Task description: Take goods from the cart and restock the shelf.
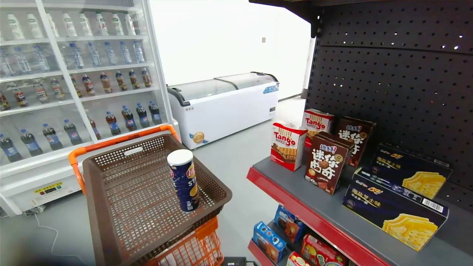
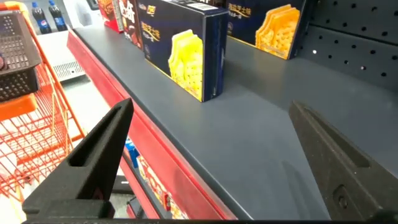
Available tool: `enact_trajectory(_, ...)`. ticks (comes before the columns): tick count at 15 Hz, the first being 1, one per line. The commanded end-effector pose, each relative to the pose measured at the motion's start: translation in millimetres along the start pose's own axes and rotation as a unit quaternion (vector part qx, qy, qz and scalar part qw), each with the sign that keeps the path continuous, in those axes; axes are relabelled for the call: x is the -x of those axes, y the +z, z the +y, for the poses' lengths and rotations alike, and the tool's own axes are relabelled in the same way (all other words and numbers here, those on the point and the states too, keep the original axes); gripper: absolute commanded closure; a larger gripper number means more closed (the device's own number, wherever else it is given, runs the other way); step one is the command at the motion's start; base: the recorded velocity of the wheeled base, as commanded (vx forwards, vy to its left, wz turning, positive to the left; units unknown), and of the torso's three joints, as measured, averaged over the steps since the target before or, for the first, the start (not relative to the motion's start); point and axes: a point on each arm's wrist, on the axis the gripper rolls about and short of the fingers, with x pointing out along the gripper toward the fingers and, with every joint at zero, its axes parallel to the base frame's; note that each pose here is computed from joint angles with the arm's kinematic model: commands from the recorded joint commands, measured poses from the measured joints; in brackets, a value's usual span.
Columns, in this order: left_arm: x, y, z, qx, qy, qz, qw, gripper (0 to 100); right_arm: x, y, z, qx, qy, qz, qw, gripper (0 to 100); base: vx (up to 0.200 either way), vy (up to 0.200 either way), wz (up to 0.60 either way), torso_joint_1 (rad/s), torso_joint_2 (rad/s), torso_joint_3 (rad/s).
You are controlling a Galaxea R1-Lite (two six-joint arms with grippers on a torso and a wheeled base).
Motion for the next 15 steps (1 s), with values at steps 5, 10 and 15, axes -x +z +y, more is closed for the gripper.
enact_trajectory(5, -53.5, 92.7, 2.0, -0.024, -0.018, 0.122, 0.9921, 0, 0.0, 0.0, 0.0, 0.0, 0.001, 0.0, 1.0, 0, 0.0, 0.0, 0.0, 0.0, 0.0, 0.0)
enact_trajectory(10, -149.1, 115.5, 0.3, -0.052, -0.035, 0.171, 0.9832, 0, 0.0, 0.0, 0.0, 0.001, 0.001, 0.0, 1.0, 0, 0.0, 0.0, 0.0, 0.0, 0.0, 0.0)
enact_trajectory(15, -220.8, 95.0, -9.6, -0.065, -0.08, 0.169, 0.9803, 0, 0.0, 0.0, 0.0, 0.001, 0.001, 0.0, 1.0, 0, 0.0, 0.0, 0.0, 0.0, 0.0, 0.0)
